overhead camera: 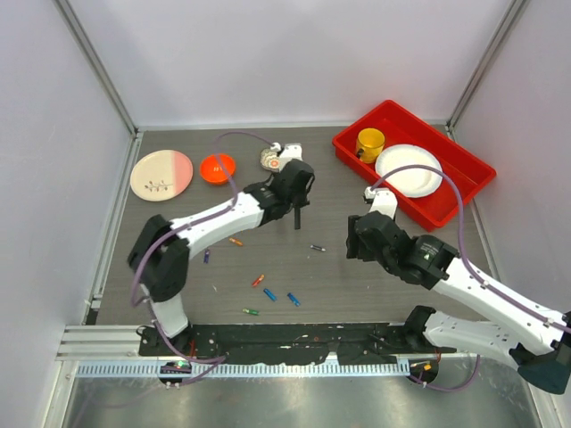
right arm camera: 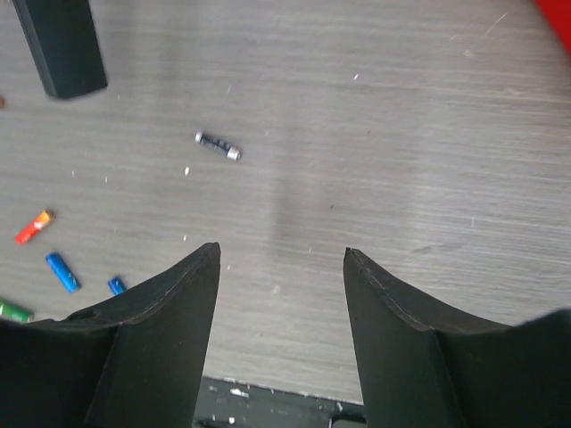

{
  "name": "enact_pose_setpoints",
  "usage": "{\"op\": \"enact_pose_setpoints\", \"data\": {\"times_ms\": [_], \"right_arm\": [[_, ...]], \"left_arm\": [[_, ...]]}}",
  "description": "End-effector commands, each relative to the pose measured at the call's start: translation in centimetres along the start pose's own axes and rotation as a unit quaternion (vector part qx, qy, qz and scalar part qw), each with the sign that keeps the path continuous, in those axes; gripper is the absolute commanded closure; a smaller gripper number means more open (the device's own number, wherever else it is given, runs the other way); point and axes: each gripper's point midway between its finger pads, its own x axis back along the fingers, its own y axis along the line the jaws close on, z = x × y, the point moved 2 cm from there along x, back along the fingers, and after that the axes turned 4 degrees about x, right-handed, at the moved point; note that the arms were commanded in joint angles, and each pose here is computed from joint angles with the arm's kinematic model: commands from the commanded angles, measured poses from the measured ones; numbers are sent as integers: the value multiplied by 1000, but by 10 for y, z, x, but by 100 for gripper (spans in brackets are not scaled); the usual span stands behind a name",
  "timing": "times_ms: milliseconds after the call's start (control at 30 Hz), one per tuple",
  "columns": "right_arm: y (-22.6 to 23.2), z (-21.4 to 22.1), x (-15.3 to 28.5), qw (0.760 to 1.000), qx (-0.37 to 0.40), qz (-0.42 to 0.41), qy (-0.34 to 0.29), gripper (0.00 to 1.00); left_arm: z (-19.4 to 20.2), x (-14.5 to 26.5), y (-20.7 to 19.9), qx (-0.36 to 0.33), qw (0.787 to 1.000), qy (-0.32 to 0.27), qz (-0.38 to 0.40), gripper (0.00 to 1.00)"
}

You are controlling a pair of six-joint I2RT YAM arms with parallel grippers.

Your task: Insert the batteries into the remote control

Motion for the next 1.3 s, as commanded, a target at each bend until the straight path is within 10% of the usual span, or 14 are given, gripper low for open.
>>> {"op": "enact_pose_setpoints", "data": {"times_ms": [0, 200, 467, 600, 867, 900, 1067, 1267], "right_arm": [[-12, -37, 7, 993, -51, 38, -96, 37], [-15, -35, 14, 992, -61, 22, -112, 37], [-17, -32, 24, 986, -95, -11, -134, 36], [-18, -28, 25, 988, -87, -9, -127, 32], [-25, -33, 32, 985, -100, 2, -139, 30], [-27, -35, 35, 984, -106, 0, -145, 30], [-30, -38, 38, 980, -115, -1, -164, 30], [-21, -38, 27, 981, -109, -10, -162, 30]], "left_arm": [[47, -2, 110, -263, 919, 140, -260, 100], [54, -27, 123, -342, 865, 162, -329, 100], [77, -41, 114, -365, 857, 178, -317, 90], [90, -44, 99, -357, 870, 192, -282, 59], [87, -37, 59, -329, 899, 175, -230, 28], [82, -31, 53, -318, 906, 166, -223, 9], [13, 22, 25, -193, 969, 23, -152, 0], [-21, 90, 61, -97, 982, -52, -155, 0]]}}
